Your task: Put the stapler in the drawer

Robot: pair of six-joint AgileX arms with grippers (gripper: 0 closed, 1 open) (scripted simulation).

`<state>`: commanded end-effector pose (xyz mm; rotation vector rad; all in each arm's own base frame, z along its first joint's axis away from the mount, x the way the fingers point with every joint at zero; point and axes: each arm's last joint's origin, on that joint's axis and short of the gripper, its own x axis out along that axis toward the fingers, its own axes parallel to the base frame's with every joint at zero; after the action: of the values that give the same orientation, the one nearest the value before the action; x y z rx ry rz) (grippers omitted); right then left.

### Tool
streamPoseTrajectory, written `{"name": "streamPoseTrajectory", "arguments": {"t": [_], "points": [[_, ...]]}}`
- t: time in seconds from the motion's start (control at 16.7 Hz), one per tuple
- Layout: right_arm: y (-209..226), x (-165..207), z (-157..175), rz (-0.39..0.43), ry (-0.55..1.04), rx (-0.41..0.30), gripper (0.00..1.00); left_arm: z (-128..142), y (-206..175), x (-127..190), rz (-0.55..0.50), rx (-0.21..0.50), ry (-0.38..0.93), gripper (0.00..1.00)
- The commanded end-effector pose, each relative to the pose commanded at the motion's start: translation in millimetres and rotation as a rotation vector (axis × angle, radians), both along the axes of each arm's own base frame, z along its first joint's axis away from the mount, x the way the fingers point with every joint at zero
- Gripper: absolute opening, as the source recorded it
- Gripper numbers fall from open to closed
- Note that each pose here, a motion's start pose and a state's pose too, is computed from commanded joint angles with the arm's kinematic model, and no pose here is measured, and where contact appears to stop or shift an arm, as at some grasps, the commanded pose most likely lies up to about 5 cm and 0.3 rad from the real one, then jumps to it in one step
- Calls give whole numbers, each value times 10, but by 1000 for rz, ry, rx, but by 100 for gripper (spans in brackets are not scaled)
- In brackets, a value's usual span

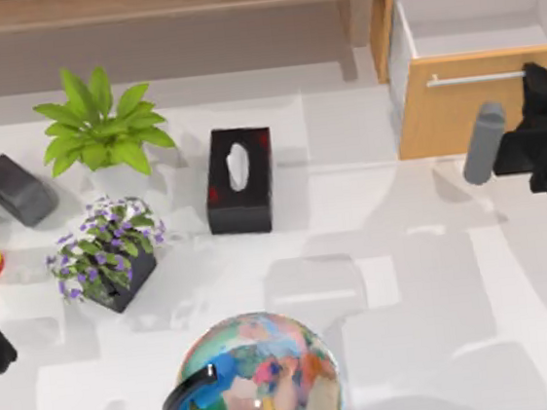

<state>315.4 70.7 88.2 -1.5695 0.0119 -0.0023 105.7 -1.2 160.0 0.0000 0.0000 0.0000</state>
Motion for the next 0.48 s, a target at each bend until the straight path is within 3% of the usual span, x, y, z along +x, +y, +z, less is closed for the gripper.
{"name": "streamPoseTrajectory", "arguments": {"t": [0.48], "points": [[10, 208, -5, -1, 1, 1, 0, 0, 0, 0, 0, 0, 0, 100]]}}
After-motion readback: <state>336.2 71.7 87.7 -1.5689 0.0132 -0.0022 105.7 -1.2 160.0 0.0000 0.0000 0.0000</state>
